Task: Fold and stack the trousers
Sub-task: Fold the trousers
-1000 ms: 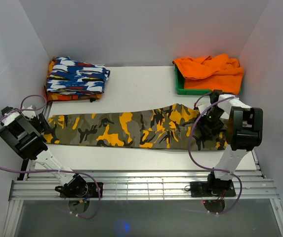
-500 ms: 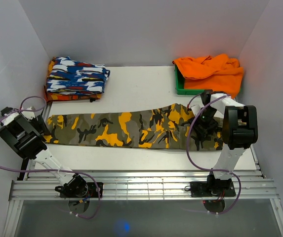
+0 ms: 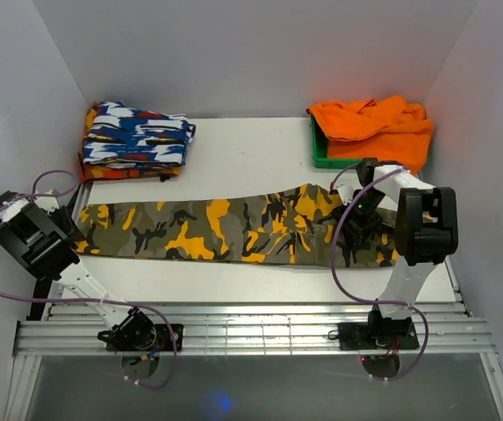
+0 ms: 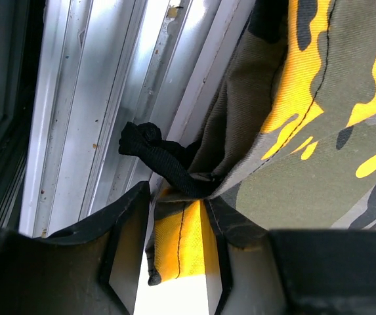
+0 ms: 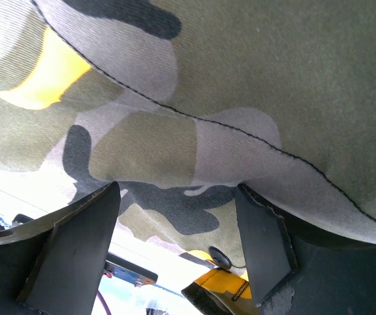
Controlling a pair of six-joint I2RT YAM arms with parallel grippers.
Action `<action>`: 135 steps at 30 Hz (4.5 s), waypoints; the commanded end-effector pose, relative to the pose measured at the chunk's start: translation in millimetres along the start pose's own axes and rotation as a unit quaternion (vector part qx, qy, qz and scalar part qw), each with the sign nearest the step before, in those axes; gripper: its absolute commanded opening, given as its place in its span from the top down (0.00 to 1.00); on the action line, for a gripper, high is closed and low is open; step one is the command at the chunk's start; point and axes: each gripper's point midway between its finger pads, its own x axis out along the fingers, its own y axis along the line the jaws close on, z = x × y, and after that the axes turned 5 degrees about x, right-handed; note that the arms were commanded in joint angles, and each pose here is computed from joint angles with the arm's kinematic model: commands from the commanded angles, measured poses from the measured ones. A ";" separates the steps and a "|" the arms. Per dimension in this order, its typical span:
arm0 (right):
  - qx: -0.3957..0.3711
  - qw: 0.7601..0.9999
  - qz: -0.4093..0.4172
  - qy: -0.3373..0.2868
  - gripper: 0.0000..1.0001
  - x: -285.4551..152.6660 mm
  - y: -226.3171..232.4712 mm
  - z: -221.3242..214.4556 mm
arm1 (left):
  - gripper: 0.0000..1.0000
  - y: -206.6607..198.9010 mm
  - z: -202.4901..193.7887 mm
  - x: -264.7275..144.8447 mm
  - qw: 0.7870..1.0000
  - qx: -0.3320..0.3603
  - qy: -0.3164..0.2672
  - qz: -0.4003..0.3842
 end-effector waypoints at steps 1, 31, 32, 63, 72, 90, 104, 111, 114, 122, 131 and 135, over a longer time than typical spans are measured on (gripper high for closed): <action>-0.013 0.998 0.050 -0.039 0.23 12.5 16.2 22.1 | 0.54 40.3 26.5 -8.9 0.996 0.028 -0.045 0.065; -0.019 0.995 0.062 -0.078 0.20 -10.5 28.0 32.8 | 1.00 -45.6 76.6 -108.1 0.979 0.085 -0.182 -0.021; -0.021 0.994 0.064 -0.085 0.18 -14.2 29.4 35.1 | 1.00 -51.0 76.9 -112.0 0.978 0.085 -0.186 -0.024; 0.129 0.974 0.044 -0.180 0.10 -96.4 -42.1 -21.0 | 1.00 -412.9 2.5 -132.2 0.908 0.213 -0.144 -0.331; 0.151 0.974 0.024 -0.165 0.10 -101.3 -59.6 -42.6 | 1.00 -463.3 -64.6 -75.4 0.948 0.180 -0.051 -0.257; 0.157 0.979 0.046 -0.124 0.05 -72.2 -50.8 -59.9 | 1.00 -542.3 -107.8 -41.1 0.946 0.124 -0.018 -0.298; 0.169 0.977 0.061 -0.116 0.24 -54.3 -47.8 -62.0 | 1.00 -594.8 -144.4 -29.4 0.940 0.128 0.010 -0.315; 0.170 0.977 0.065 -0.115 0.25 -50.3 -47.0 -62.2 | 1.00 -601.3 -154.9 -20.4 0.942 0.134 0.017 -0.308; 0.171 0.976 0.069 -0.117 0.25 -49.3 -46.5 -61.1 | 1.00 -604.6 -158.9 -17.9 0.942 0.134 0.023 -0.308; 0.173 0.976 0.072 -0.114 0.26 -46.4 -46.0 -61.6 | 1.00 -613.0 -174.9 -12.5 0.940 0.137 0.040 -0.310; 0.173 0.975 0.078 -0.115 0.26 -44.8 -42.8 -62.2 | 0.93 -618.6 -183.9 -3.5 0.938 0.136 0.052 -0.316; 0.167 0.974 0.076 -0.136 0.26 -54.4 -43.6 -53.1 | 0.56 -628.2 -185.5 -11.7 0.927 0.151 0.059 -0.337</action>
